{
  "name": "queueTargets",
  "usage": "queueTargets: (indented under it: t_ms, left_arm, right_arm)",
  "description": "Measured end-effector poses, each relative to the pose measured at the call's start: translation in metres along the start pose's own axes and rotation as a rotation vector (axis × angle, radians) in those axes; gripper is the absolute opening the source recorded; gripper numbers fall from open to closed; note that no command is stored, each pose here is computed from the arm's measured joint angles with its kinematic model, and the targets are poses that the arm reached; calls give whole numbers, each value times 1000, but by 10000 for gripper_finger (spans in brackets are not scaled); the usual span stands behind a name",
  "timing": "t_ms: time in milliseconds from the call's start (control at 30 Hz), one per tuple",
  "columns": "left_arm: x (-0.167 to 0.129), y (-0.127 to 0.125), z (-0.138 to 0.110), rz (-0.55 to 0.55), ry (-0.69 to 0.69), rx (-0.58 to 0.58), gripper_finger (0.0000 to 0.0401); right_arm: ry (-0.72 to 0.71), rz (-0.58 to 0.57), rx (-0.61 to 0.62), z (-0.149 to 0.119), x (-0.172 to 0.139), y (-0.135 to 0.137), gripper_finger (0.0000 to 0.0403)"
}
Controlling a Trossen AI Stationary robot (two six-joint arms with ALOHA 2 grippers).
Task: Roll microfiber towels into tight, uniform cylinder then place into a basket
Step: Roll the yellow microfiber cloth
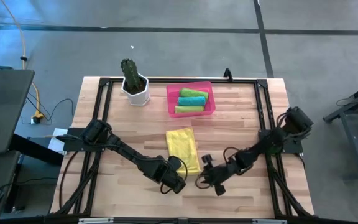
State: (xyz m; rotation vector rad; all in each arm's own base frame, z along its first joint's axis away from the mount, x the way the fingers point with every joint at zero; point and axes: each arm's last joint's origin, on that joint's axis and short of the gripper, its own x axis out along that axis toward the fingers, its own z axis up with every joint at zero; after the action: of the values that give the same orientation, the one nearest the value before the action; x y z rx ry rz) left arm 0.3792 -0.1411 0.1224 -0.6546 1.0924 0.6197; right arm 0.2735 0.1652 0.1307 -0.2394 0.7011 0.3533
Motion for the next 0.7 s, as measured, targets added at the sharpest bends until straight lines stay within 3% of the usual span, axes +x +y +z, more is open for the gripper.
queueTargets:
  t_ms: [133, 700]
  left_arm:
    - [0, 0, 0, 0, 0, 0, 5]
    - [0, 0, 0, -2, 3, 0, 5]
  right_arm:
    - [-2, -90, -48, -5, 9, 3, 124]
    - [42, -218, -69, -11, 17, -18, 124]
